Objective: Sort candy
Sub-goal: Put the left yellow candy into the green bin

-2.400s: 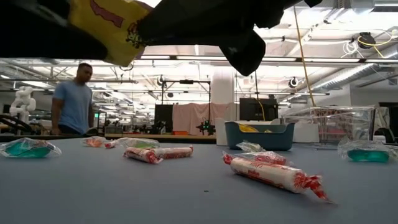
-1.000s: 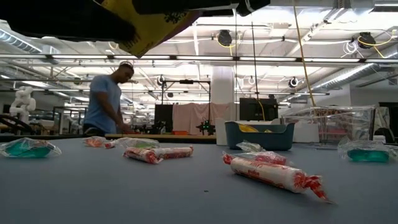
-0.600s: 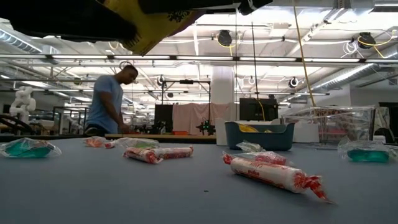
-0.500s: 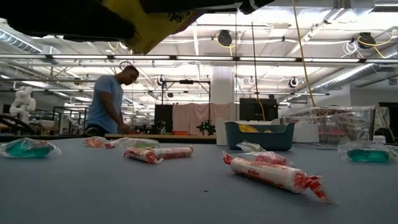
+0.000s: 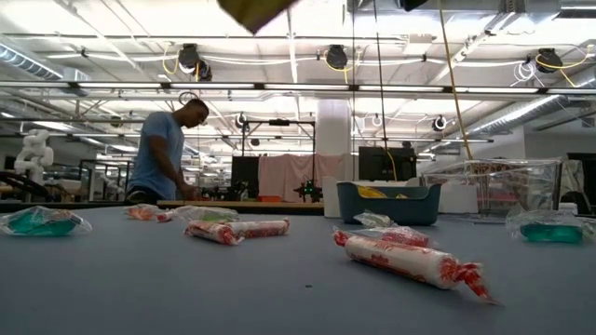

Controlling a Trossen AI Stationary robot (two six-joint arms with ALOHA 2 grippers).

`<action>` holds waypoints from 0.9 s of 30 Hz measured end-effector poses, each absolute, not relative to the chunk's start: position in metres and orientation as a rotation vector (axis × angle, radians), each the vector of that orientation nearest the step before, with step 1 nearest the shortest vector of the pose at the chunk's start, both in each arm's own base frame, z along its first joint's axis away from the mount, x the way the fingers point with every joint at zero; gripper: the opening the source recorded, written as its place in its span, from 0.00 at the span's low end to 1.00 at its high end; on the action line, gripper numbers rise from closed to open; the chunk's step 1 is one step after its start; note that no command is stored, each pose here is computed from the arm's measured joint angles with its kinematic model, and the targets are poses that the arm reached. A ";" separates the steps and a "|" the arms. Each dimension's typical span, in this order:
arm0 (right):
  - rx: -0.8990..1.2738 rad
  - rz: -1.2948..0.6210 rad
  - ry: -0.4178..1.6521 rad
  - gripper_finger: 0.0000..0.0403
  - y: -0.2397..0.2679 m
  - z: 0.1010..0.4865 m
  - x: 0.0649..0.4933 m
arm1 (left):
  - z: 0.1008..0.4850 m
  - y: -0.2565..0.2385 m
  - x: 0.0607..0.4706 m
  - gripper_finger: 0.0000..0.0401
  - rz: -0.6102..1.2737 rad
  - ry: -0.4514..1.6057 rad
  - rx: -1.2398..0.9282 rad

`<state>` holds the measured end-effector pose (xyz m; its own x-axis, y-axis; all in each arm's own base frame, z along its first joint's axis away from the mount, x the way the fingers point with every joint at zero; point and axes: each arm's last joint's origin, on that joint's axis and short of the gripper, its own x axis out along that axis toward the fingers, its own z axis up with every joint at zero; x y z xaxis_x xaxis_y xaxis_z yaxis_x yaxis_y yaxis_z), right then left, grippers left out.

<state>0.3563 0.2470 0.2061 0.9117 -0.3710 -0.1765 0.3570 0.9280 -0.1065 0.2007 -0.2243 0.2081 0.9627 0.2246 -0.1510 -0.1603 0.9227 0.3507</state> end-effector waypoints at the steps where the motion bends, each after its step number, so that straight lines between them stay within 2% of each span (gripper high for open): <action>1: -0.019 -0.378 0.180 0.13 0.246 0.211 0.355 | 0.210 -0.225 0.198 0.74 0.208 0.184 0.340; 6: 0.234 -0.387 0.109 0.13 0.243 0.229 0.351 | 0.217 -0.230 0.186 0.73 0.202 0.164 0.306; 13: 0.294 -0.397 0.094 0.14 0.241 0.230 0.353 | 0.218 -0.233 0.180 0.73 0.200 0.154 0.290; 27: -0.294 -0.360 0.209 0.15 0.238 0.230 0.354 | 0.218 -0.232 0.181 0.73 0.201 0.163 0.378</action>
<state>0.3545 0.2379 0.2302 0.9150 -0.3752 -0.1485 0.3149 0.8941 -0.3186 0.1808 -0.2325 0.2176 0.9671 0.2245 -0.1200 -0.1640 0.9100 0.3807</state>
